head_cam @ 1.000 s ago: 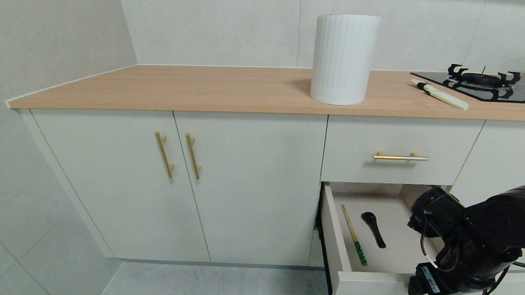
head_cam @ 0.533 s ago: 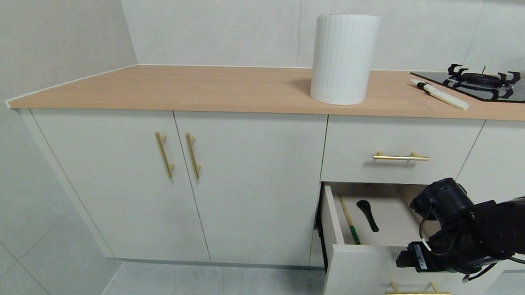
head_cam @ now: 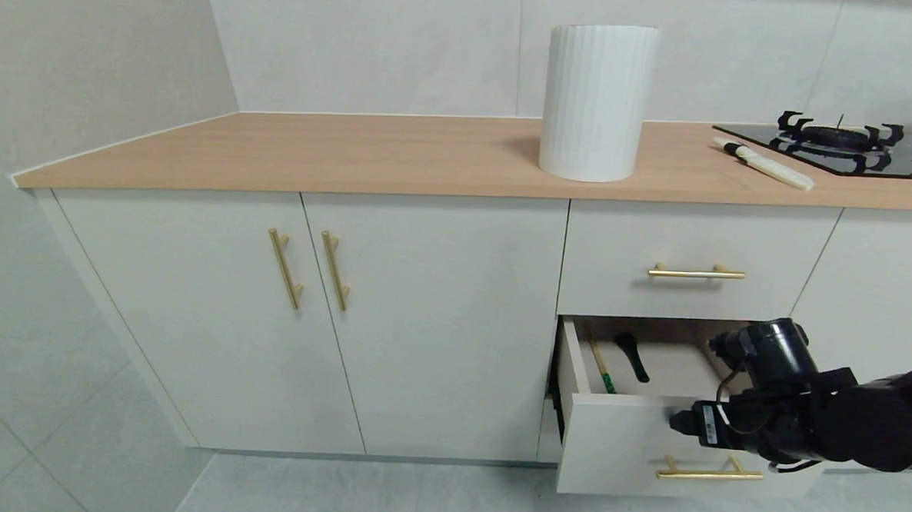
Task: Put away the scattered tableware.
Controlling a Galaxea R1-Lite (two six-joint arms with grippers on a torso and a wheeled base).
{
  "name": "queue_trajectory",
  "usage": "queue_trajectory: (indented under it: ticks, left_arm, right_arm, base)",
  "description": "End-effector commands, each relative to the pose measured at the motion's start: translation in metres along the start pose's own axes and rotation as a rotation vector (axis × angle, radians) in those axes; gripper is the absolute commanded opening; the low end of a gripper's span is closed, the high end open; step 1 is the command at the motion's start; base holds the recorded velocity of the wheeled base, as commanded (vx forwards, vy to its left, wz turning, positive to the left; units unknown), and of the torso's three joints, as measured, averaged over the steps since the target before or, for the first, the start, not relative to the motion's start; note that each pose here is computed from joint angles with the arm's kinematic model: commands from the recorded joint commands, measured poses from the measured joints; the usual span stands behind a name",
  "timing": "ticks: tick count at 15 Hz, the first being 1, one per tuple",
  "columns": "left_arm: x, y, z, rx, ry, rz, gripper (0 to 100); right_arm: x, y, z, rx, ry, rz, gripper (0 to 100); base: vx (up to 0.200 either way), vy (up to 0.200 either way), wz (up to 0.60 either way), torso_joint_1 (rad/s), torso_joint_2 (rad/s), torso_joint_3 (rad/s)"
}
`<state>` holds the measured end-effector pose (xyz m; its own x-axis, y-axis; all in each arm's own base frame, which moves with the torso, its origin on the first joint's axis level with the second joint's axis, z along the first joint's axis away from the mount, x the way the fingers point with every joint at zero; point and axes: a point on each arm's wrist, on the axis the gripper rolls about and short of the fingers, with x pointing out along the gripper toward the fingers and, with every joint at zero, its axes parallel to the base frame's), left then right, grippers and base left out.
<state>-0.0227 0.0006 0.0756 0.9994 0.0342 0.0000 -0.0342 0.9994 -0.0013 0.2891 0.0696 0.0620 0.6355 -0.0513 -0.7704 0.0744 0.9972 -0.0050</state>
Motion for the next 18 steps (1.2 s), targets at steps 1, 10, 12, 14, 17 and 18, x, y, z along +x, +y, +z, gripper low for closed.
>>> queue_trajectory:
  ticks: [1,10,12,14,17,18]
  left_arm:
    - [0.000,0.000,0.000,0.000,0.000,0.001,100]
    - [0.000,0.000,0.000,0.000,0.000,0.001,100]
    - [0.000,0.000,0.000,0.000,0.000,0.001,100]
    - [0.000,0.000,0.000,0.000,0.000,-0.001,100]
    - [0.000,0.000,0.000,0.000,0.000,0.001,100]
    - [0.000,0.000,0.000,0.000,0.000,0.001,100]
  right_arm:
    - [0.018,-0.005,-0.010,0.013,0.011,-0.018,100]
    - [0.059,-0.012,-0.010,0.104,-0.192,-0.002,100]
    - [0.064,-0.010,-0.008,0.147,-0.241,0.014,100]
    - [0.067,-0.010,-0.005,0.165,-0.287,0.026,100]
    - [0.077,-0.008,-0.004,0.204,-0.332,0.044,100]
    - [0.077,-0.007,-0.004,0.205,-0.338,0.045,100]
  base:
    - [0.000,0.000,0.00,0.000,0.00,0.000]
    - [0.000,0.000,0.00,0.000,0.00,0.000]
    - [0.000,0.000,0.00,0.000,0.00,0.000]
    - [0.000,0.000,0.00,0.000,0.00,0.000]
    - [0.000,0.000,0.00,0.000,0.00,0.000]
    - [0.000,0.000,0.00,0.000,0.00,0.000]
